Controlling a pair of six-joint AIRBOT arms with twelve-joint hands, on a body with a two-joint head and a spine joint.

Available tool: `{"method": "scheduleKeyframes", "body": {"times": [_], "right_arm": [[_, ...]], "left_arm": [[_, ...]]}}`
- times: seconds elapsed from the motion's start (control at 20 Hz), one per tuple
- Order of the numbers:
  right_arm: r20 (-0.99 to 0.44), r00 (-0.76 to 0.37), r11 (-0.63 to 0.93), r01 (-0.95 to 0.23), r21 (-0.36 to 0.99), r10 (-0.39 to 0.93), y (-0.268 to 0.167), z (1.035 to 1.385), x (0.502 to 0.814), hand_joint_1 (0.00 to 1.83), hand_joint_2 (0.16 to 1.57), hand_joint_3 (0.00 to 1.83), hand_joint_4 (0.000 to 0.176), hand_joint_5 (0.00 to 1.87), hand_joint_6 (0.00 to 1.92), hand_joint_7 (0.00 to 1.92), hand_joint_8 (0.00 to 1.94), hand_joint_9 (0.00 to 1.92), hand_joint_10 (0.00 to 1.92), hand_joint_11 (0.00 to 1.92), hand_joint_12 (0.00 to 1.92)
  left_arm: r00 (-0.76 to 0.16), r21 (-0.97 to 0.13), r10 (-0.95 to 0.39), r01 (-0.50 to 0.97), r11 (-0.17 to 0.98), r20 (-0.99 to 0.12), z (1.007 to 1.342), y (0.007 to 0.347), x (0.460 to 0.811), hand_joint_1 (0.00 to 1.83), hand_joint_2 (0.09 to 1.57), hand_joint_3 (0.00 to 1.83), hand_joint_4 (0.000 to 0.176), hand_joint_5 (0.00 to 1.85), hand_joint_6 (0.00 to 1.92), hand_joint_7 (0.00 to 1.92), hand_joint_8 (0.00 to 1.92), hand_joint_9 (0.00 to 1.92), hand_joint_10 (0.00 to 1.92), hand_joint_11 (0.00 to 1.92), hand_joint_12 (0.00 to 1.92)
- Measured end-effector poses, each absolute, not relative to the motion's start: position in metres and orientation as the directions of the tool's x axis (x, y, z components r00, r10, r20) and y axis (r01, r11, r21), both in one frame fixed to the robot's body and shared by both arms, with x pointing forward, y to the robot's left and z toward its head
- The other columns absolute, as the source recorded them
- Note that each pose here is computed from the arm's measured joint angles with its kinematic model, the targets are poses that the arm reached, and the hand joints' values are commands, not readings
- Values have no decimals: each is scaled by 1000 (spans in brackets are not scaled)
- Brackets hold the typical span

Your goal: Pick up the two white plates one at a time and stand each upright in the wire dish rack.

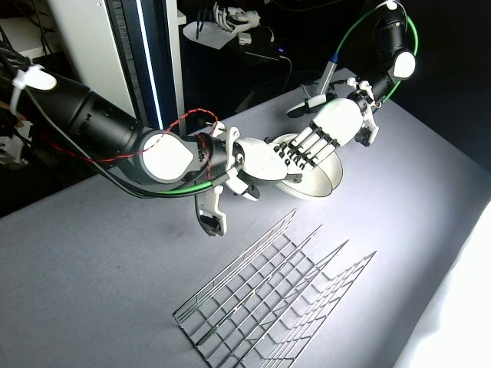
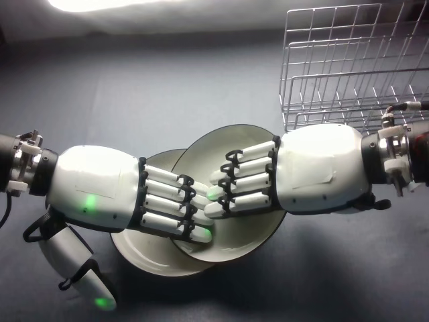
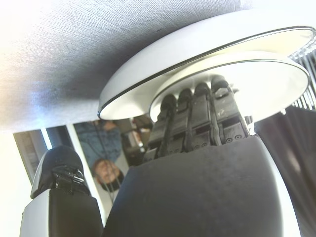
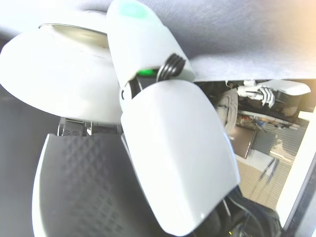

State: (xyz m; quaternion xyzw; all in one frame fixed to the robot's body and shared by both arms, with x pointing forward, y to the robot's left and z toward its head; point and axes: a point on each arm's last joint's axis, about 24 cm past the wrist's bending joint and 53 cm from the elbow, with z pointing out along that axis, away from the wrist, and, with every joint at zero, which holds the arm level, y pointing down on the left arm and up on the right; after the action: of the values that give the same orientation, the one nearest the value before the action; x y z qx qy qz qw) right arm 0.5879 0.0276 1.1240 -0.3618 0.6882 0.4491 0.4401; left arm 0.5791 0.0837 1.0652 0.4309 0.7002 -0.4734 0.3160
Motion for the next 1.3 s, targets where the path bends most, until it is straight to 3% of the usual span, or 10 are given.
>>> {"method": "scheduleKeyframes", "body": {"times": [0.15,0.25,0.3,0.35,0.4,0.45,0.75,0.8,0.95,1.3], "right_arm": [[-930,-358,335,-889,311,-88,31,1127,589,1517,1137,0,0,284,23,284,17,341,47,31,1146],[-931,-355,325,-893,311,-84,35,1129,588,1475,1090,0,0,654,44,673,26,693,68,325,1111],[-930,-360,320,-892,320,-74,35,1132,587,1760,1076,0,0,825,49,816,26,816,69,607,1430],[-929,-365,314,-891,328,-65,37,1134,586,1542,1073,0,0,653,9,662,4,691,16,388,1063],[-932,-358,304,-896,324,-61,38,1137,585,1503,1104,0,0,773,896,939,651,896,790,775,1408],[-933,-354,304,-898,319,-64,38,1137,585,1493,1100,0,0,864,1001,936,882,952,932,884,1451],[-934,-355,278,-903,328,-50,39,1142,580,1494,1077,0,0,945,923,992,826,1000,944,958,1400],[-933,-355,276,-903,329,-50,40,1142,580,1495,1076,0,0,1001,780,977,1047,1004,765,945,1393],[-931,-364,270,-901,341,-40,40,1145,579,1493,1076,0,0,947,890,1051,737,1014,917,911,1468],[-934,-356,257,-904,342,-10,42,1158,581,1502,1031,1,0,1041,741,1205,462,1134,714,969,1377]], "left_arm": [[-429,-391,304,903,180,-851,1065,84,579,0,1048,1,0,0,0,0,0,0,0,0,0],[-429,-391,304,903,180,-851,1065,83,579,0,1057,5,0,0,0,0,0,0,0,0,0],[-430,-392,302,902,181,-851,1065,83,579,0,1058,6,0,0,0,0,0,0,0,0,0],[-431,-392,301,902,182,-851,1065,83,579,0,1051,2,0,0,0,0,0,0,0,0,0],[-432,-393,300,901,184,-850,1066,83,580,0,1051,2,0,0,0,0,0,0,0,0,0],[-433,-393,299,901,185,-850,1066,83,580,0,1052,3,0,0,0,0,0,0,0,0,0],[-457,-413,286,888,202,-842,1069,86,581,0,1044,0,0,0,0,0,0,0,0,0,0],[-462,-415,281,884,213,-841,1071,87,584,0,1041,0,0,0,0,0,0,0,0,0,0],[-460,-402,247,880,252,-853,1088,98,596,0,1040,0,0,0,0,0,0,0,0,0,0],[-506,-435,195,843,316,-840,1113,123,608,0,1059,5,0,0,0,0,0,0,0,0,0]]}}
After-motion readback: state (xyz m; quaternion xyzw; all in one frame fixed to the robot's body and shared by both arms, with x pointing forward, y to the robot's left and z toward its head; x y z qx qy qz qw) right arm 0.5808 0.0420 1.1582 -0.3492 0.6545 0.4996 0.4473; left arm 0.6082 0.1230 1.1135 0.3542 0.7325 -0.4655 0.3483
